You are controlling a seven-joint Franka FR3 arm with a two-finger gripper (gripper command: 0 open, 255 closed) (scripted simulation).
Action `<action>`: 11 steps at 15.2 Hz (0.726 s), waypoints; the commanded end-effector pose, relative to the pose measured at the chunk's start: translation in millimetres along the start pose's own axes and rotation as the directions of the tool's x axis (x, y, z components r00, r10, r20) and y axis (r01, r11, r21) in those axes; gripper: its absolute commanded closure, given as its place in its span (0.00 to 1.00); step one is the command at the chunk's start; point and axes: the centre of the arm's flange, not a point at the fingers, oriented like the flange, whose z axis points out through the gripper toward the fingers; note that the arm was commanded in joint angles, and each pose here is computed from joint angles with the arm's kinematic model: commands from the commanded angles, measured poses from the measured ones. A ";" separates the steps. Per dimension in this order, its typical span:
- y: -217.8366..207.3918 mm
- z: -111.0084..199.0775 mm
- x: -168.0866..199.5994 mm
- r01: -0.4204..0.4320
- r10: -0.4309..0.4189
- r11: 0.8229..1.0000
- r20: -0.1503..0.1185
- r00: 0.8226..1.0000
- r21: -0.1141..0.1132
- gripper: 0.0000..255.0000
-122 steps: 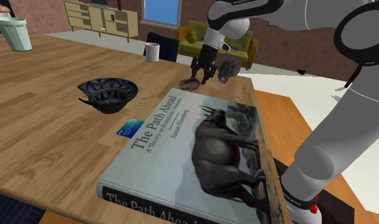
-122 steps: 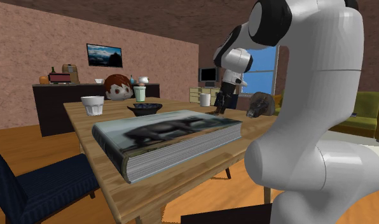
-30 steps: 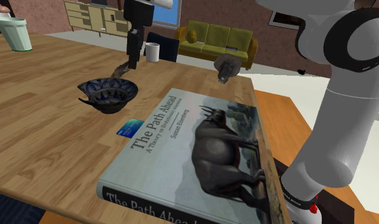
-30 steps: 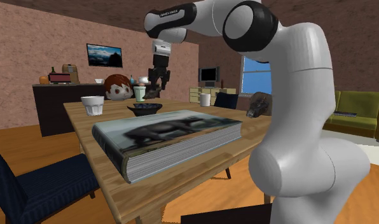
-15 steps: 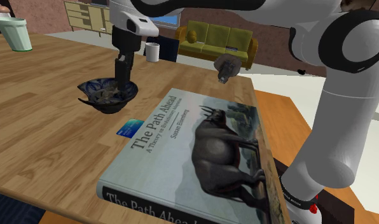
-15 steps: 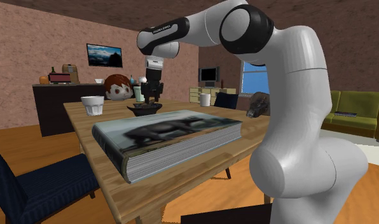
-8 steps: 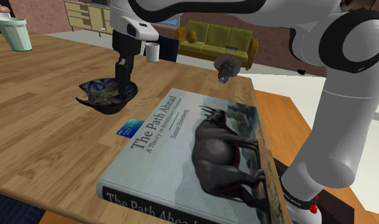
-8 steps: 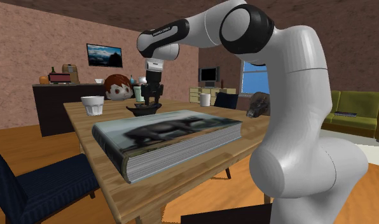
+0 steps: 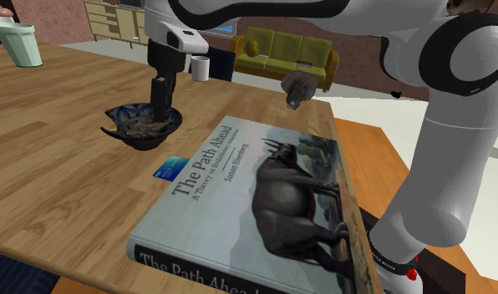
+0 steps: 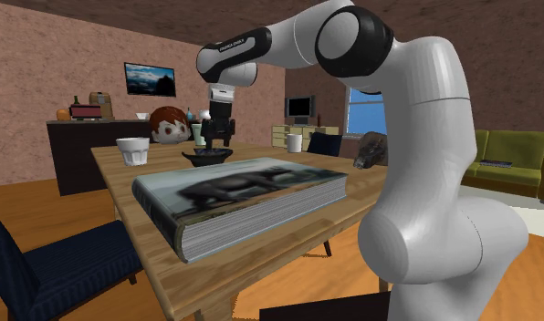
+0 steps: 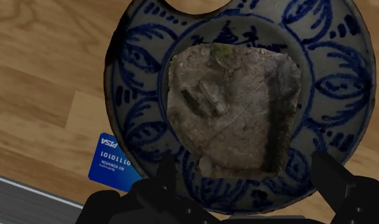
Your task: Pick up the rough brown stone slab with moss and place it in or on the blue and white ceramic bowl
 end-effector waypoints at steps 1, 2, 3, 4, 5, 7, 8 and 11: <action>0.1 -13.2 0.0 0.000 0.000 1.000 0.000 1.000 0.000 0.00; 0.1 -26.4 0.0 0.000 0.000 1.000 0.000 1.000 0.000 0.00; 0.1 -39.6 0.0 0.000 0.000 1.000 0.000 1.000 0.000 0.00; 0.1 -50.0 0.0 0.000 0.000 1.000 0.000 1.000 0.000 0.00; 0.1 -50.0 0.0 0.000 0.000 1.000 0.000 1.000 0.000 0.00; 0.1 -50.0 0.0 0.000 0.000 1.000 0.000 1.000 0.000 0.00; 0.1 -50.0 0.0 0.000 0.000 1.000 0.000 1.000 0.000 0.00; 0.1 -50.0 0.0 0.000 0.000 1.000 0.000 1.000 0.000 0.00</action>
